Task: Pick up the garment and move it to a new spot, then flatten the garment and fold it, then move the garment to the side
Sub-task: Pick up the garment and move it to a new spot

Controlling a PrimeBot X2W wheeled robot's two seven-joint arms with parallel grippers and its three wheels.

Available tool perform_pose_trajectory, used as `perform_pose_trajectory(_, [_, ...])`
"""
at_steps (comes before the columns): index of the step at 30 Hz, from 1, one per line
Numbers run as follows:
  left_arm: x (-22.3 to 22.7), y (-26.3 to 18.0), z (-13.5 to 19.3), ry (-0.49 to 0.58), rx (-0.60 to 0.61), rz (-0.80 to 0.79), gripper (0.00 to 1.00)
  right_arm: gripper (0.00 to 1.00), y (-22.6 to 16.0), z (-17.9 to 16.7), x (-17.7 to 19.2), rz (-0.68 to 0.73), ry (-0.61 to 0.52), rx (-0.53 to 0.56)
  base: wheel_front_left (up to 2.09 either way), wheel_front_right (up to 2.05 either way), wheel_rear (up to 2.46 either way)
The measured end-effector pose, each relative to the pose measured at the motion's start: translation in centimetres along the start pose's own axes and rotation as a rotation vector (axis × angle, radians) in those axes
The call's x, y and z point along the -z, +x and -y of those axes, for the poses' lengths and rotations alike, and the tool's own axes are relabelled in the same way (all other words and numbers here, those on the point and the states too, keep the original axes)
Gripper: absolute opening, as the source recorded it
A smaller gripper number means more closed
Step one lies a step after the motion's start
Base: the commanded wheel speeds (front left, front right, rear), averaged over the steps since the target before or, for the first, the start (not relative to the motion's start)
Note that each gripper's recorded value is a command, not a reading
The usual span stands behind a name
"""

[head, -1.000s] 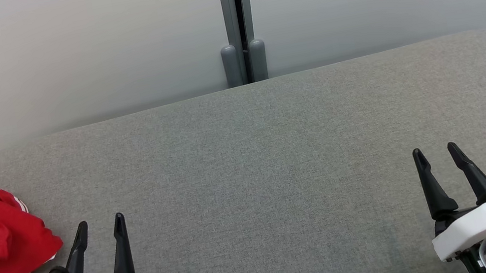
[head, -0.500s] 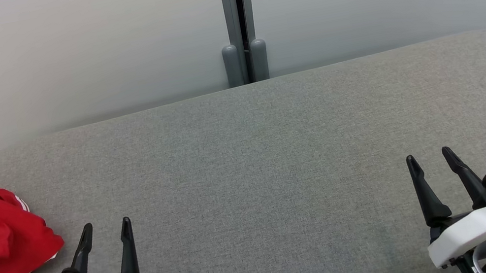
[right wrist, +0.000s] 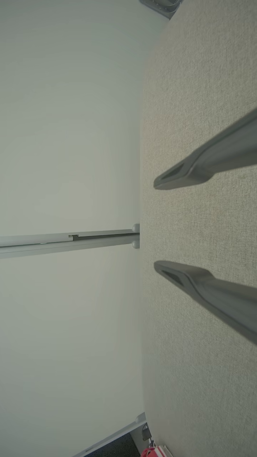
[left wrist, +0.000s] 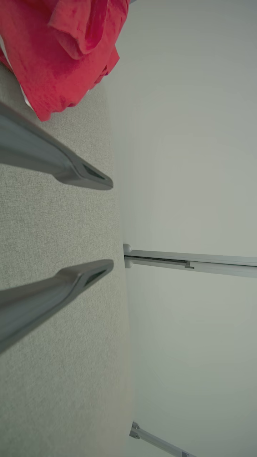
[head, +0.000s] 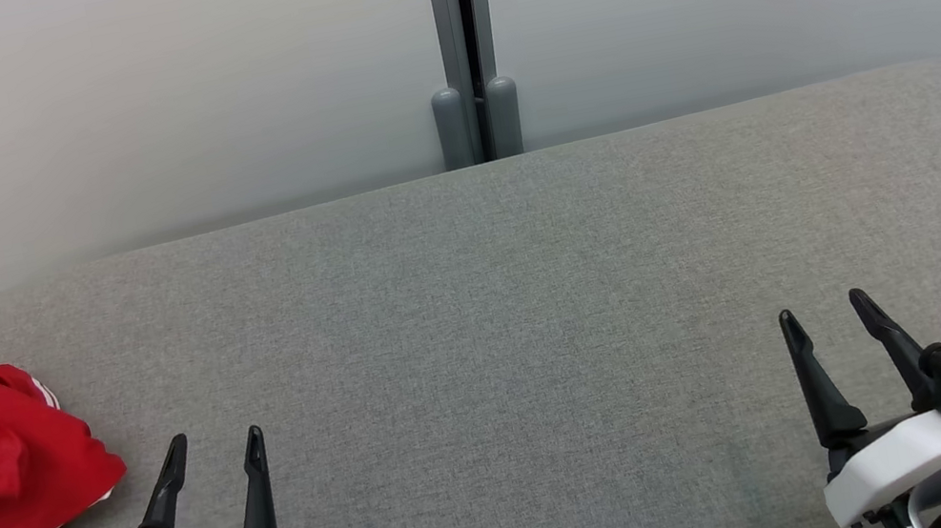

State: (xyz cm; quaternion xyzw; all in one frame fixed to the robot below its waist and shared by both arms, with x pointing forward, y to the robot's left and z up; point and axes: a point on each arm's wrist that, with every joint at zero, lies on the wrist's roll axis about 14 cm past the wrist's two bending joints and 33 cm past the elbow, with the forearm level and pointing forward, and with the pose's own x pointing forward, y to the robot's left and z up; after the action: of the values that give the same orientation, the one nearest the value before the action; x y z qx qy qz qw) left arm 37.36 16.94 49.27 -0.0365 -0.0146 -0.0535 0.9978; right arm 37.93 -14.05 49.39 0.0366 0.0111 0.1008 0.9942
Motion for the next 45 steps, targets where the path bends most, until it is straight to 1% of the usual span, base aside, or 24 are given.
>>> perform_pose_trajectory(14, [0.4,-0.4,-0.5,-0.014,-0.022,-0.013,1.0,1.0,0.3,-0.7,0.0,0.002,0.012,-0.017,0.0,0.0,0.0])
perform_pose_trajectory(23, [-0.2,-1.3,-2.4,-0.013,-0.081,0.004,1.0,1.0,1.4,-2.3,-0.7,0.016,-0.002,-0.072,0.0,0.0,0.0])
perform_pose_trajectory(28, [-1.2,-2.4,-4.9,-0.01,-0.16,0.034,1.0,1.0,2.8,-5.2,-0.9,0.016,-0.008,-0.163,0.0,0.0,0.0])
perform_pose_trajectory(34, [-1.6,-5.8,-9.1,0.004,-0.303,0.044,1.0,1.0,4.3,-10.4,-0.6,-0.001,-0.013,-0.317,0.0,0.0,0.0])
perform_pose_trajectory(35, [-1.6,-5.8,-9.1,0.004,-0.303,0.044,1.0,1.0,4.3,-10.4,-0.6,-0.001,-0.013,-0.317,0.0,0.0,0.0])
perform_pose_trajectory(41, [-2.2,-10.2,-13.3,0.018,-0.464,0.06,1.0,1.0,5.2,-15.5,-0.8,-0.002,-0.023,-0.468,0.0,0.0,0.0])
perform_pose_trajectory(45, [-2.4,-12.6,-15.0,0.022,-0.539,0.063,1.0,1.0,5.4,-18.1,-0.8,-0.002,-0.024,-0.541,0.0,0.0,0.0])
